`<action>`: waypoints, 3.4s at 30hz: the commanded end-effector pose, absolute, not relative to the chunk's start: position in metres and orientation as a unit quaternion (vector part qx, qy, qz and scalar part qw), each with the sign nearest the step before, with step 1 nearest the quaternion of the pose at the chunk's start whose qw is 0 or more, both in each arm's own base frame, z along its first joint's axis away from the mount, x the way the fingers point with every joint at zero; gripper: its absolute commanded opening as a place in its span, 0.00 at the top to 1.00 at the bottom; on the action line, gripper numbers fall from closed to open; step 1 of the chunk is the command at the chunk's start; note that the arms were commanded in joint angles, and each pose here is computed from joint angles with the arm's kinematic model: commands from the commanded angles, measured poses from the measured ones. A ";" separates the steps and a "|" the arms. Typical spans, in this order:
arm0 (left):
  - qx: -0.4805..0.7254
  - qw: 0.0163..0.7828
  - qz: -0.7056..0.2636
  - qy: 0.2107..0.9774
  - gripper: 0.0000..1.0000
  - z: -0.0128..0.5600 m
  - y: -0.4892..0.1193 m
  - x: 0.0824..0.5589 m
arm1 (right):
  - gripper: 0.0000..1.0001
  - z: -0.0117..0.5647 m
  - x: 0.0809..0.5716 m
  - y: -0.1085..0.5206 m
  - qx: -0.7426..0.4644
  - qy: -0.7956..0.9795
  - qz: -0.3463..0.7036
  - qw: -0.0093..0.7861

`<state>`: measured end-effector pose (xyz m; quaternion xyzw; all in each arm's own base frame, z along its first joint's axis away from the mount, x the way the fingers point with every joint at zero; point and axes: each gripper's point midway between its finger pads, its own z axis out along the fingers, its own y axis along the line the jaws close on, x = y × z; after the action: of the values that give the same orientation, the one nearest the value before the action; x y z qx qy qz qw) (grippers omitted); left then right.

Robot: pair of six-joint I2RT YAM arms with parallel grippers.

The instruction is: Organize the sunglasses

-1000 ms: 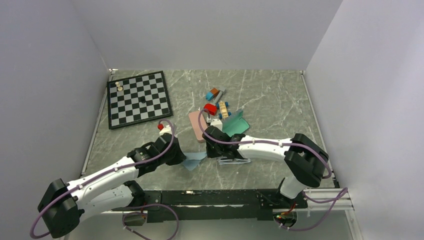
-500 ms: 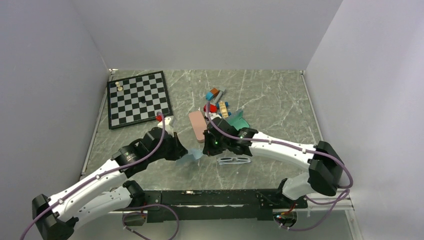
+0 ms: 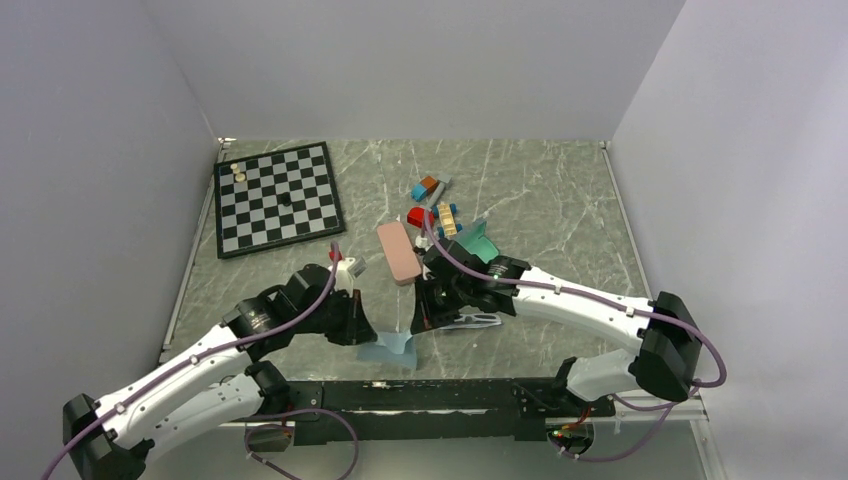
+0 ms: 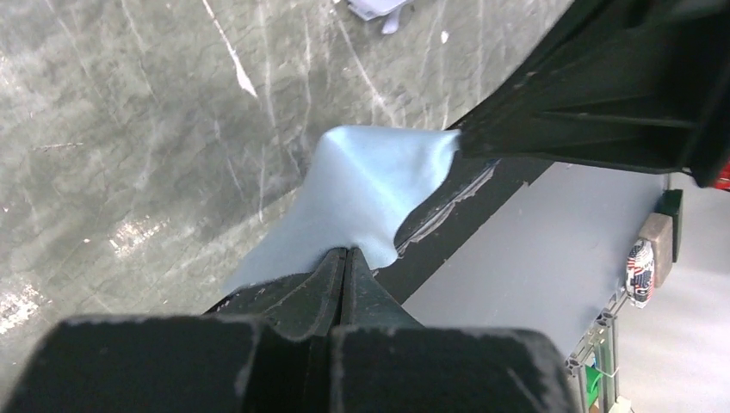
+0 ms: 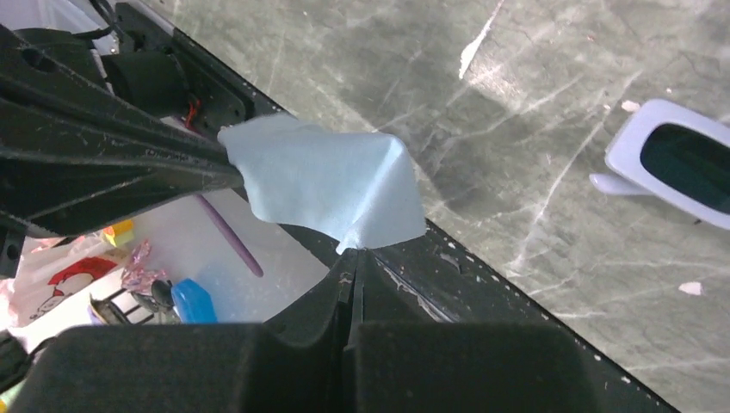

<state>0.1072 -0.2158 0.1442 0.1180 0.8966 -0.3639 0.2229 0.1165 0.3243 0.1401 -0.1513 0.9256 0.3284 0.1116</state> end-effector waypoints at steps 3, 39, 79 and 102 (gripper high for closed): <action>0.108 0.248 -0.344 0.899 1.00 0.136 -0.222 0.129 | 1.00 0.124 0.128 0.303 -0.104 0.949 0.269 0.128; 0.033 0.183 -0.278 0.942 1.00 0.072 -0.200 0.209 | 1.00 0.055 0.184 0.310 -0.041 0.969 0.230 0.086; 0.012 0.107 -0.181 0.978 1.00 0.033 -0.178 0.189 | 0.98 0.022 0.150 0.316 -0.055 0.977 0.203 0.043; 0.011 0.187 -0.201 0.962 0.53 0.046 -0.179 0.208 | 0.66 0.034 0.187 0.325 -0.024 0.970 0.202 0.135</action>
<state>0.1973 -0.1748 0.0506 0.0050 0.9645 -0.1996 0.1727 0.1726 0.3166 0.0298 -0.0418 0.9741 0.1968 0.1036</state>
